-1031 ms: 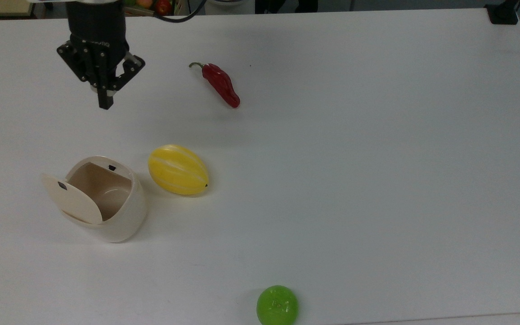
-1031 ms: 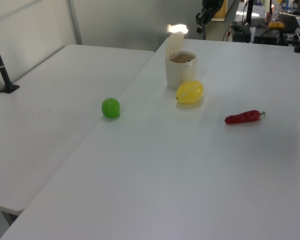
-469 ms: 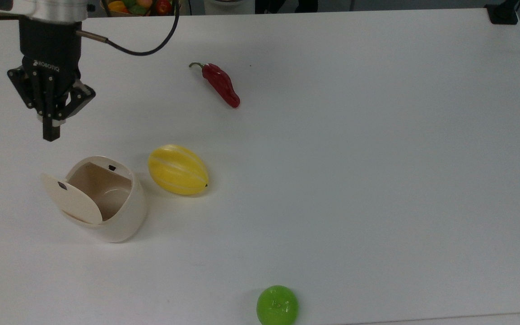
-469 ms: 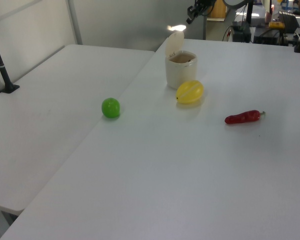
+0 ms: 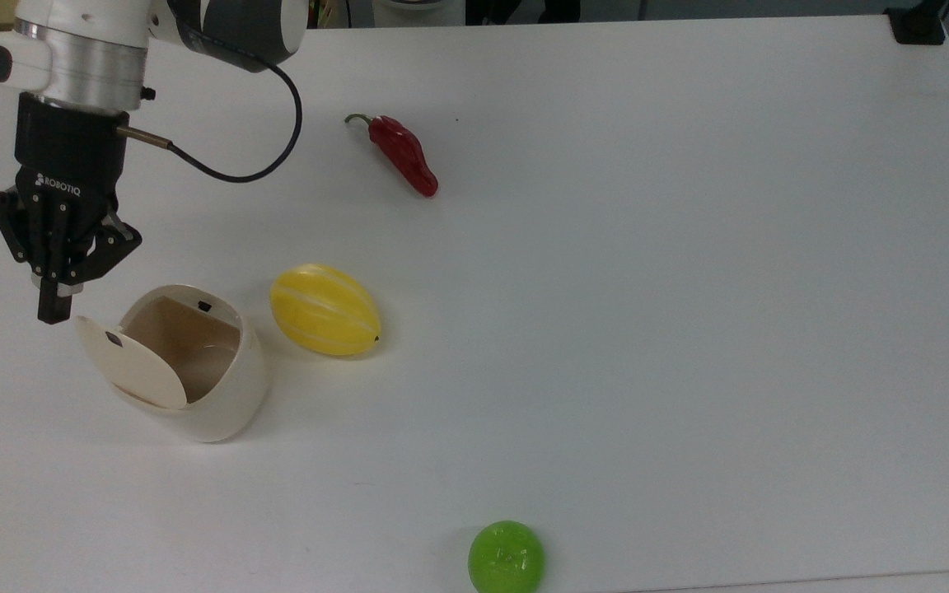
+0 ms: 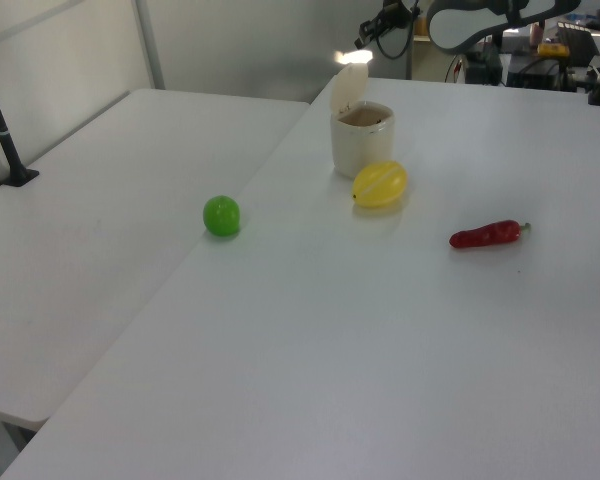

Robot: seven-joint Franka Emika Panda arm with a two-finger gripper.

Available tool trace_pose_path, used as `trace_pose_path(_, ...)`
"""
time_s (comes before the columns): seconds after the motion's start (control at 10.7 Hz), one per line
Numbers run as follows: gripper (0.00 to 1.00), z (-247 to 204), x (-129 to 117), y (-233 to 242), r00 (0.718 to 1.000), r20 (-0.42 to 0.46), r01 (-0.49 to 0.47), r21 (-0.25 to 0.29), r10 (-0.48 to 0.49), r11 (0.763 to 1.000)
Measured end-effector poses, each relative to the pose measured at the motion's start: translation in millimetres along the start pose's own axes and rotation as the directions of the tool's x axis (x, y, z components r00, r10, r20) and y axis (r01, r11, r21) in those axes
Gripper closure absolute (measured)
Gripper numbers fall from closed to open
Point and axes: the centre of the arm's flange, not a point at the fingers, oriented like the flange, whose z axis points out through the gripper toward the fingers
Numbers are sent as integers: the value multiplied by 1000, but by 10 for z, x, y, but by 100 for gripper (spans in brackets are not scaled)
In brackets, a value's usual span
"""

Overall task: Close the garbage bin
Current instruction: 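Push the open lid down toward the bin rim with the gripper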

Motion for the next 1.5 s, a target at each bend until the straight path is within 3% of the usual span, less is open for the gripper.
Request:
trace_pose_path(0.56, 99, 127, -94, -87, 1000, 16, 3, 11, -3, 1000)
trace_pose_path(1.03, 99, 187, -205, -147, 986, 166, 10, -5, -9, 1000)
trace_pose_path(1.5, 99, 161, -346, -295, 943, 333, 32, -16, -25, 999)
